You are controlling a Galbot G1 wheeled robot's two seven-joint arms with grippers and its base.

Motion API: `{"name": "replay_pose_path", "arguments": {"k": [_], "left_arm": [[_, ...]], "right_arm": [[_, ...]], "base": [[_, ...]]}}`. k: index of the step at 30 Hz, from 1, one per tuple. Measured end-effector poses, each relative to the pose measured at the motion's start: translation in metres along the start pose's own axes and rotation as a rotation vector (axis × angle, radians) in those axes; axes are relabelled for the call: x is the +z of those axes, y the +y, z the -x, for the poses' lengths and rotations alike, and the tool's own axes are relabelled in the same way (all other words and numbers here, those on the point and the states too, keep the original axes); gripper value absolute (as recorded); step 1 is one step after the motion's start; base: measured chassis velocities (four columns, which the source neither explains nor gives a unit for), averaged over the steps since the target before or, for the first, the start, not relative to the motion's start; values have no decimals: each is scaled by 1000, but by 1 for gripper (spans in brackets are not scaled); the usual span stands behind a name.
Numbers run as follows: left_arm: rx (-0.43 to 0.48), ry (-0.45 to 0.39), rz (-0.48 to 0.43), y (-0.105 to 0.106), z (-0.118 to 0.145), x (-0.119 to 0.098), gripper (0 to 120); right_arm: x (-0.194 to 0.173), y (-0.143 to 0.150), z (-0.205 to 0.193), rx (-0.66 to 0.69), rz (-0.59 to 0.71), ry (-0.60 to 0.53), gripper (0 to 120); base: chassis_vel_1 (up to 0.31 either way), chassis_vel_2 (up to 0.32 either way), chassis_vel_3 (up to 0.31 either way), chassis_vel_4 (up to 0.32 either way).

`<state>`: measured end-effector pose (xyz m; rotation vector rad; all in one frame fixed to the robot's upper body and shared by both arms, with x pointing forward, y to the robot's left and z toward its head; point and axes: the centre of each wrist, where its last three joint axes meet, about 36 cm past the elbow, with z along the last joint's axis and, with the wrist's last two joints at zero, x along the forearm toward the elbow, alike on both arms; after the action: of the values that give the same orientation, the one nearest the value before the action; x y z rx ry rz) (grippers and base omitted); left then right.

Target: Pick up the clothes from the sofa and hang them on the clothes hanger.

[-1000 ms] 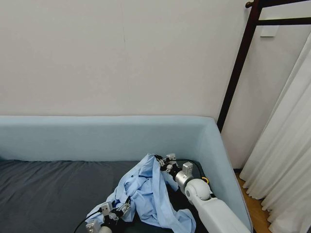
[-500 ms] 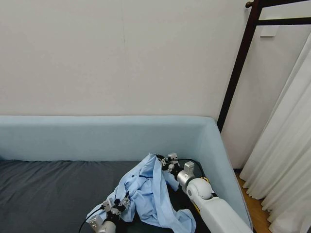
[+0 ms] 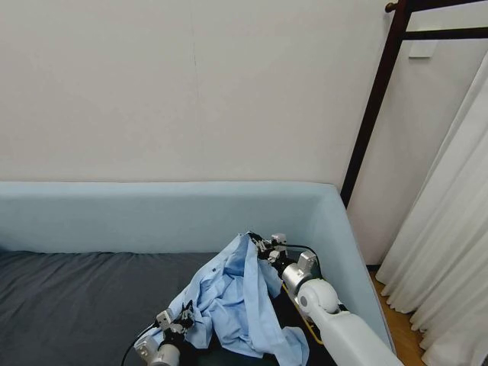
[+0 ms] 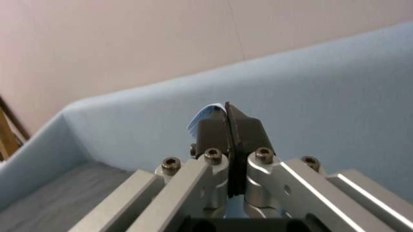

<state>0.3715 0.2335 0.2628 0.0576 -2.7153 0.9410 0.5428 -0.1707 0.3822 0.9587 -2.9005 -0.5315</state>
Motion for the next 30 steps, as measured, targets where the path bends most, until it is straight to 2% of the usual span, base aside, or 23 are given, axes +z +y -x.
{"name": "replay_pose_path", "arguments": {"k": [2, 3, 4, 7, 8, 12, 13, 14, 15, 16, 17, 18, 20, 21, 25, 26, 28, 30], "left_arm": [[46, -52, 32, -4, 0, -13, 0], [86, -105, 70, -6, 0, -26, 0], [86, -105, 70, -6, 0, -26, 0], [180, -250, 159, -12, 3, -73, 0], [180, -250, 159, -12, 3, -73, 0], [341, -438, 287, -30, 7, -154, 0], [341, -438, 287, -30, 7, -154, 0], [384, -475, 318, -36, 6, -175, 0], [455, -536, 373, -48, 6, -210, 0], [455, -536, 373, -48, 6, -210, 0], [490, -570, 402, -54, 7, -227, 0], [543, -626, 455, -64, 8, -256, 0], [602, -700, 524, -78, 6, -292, 0], [602, -700, 524, -78, 6, -292, 0], [686, -796, 572, -104, -6, -350, 0], [686, -796, 572, -104, -6, -350, 0], [713, -837, 595, -112, -12, -373, 0], [730, -854, 617, -116, -17, -385, 0]], "right_arm": [[-8, 3, -5, -18, 23, -57, 0], [-15, 5, -8, -32, 40, -98, 0], [-15, 5, -8, -32, 40, -98, 0], [-38, 9, -18, -60, 64, -189, 0], [-38, 9, -18, -60, 64, -189, 0], [-76, 8, -34, -114, 30, -279, 0], [-76, 8, -34, -114, 30, -279, 0], [-87, 8, -37, -124, 21, -300, 0], [-109, 12, -41, -140, 9, -338, 0], [-109, 12, -41, -140, 9, -338, 0], [-119, 15, -42, -145, 3, -353, 0], [-144, 23, -48, -161, -10, -388, 0], [-177, 35, -61, -202, -36, -424, 0], [-177, 35, -61, -202, -36, -424, 0], [-234, 57, -96, -252, -103, -452, 0], [-234, 57, -96, -252, -103, -452, 0], [-253, 69, -110, -256, -111, -465, 0], [-256, 81, -124, -257, -94, -462, 0]], "base": [[0, 0, 0, 0], [0, 0, 0, 0], [0, 0, 0, 0], [0, 0, 0, 0], [0, 0, 0, 0], [0, 0, 0, 0], [0, 0, 0, 0], [0, 0, 0, 0], [0, 0, 0, 0], [0, 0, 0, 0], [0, 0, 0, 0], [0, 0, 0, 0], [0, 0, 0, 0], [0, 0, 0, 0], [0, 0, 0, 0], [0, 0, 0, 0], [0, 0, 0, 0], [0, 0, 0, 0]]}}
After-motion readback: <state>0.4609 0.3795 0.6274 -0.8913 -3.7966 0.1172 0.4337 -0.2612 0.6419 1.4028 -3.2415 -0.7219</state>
